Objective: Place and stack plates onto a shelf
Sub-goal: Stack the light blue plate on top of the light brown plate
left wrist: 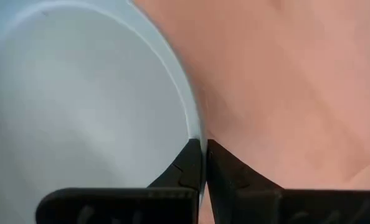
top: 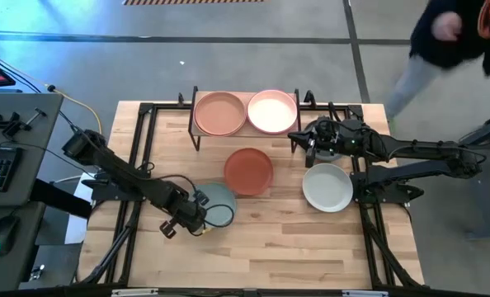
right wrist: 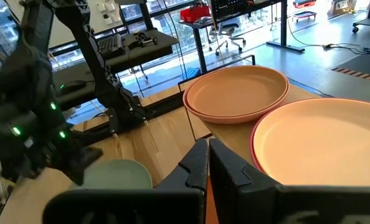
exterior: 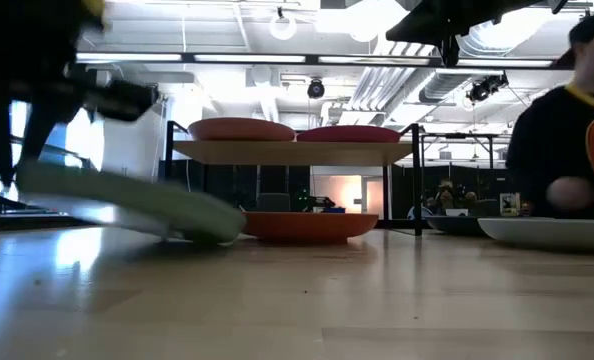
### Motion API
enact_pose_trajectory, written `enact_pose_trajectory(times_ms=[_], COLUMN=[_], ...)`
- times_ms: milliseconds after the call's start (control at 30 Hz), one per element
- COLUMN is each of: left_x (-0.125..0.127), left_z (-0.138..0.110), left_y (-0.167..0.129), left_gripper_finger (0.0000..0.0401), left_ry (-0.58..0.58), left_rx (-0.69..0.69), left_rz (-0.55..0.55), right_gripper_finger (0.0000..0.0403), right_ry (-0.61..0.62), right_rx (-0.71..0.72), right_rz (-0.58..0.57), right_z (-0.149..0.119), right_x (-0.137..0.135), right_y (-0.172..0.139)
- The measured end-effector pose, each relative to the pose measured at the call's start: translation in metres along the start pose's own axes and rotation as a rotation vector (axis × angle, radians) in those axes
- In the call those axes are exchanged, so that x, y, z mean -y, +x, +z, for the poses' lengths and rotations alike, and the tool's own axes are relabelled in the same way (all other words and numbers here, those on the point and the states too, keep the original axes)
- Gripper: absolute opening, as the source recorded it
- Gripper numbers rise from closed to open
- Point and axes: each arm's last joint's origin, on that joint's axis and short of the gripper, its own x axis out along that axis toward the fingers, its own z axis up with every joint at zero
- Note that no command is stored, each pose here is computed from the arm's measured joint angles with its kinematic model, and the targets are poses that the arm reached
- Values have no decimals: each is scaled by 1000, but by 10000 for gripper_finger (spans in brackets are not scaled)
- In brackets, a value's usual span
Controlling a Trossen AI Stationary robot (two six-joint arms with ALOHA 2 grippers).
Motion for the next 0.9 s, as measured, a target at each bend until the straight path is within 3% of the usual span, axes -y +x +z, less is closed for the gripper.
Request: enact_pose_trajectory(times_ms=[200, 567, 900], left_x=[-9, -37, -76], left_z=[7, 22, 22], left_y=[-49, -136, -185], left_gripper_finger=[0, 0, 0], left_ry=[-78, -151, -238], left_rx=[101, 163, 110], left_rz=[98, 262, 455], right_gripper_finger=[0, 0, 0], right_ry=[0, 0, 0], right_rx=[-2, -3, -3], right_rz=[0, 0, 0], right_z=[0, 0, 0], right_x=[0, 0, 0], right_y=[0, 0, 0])
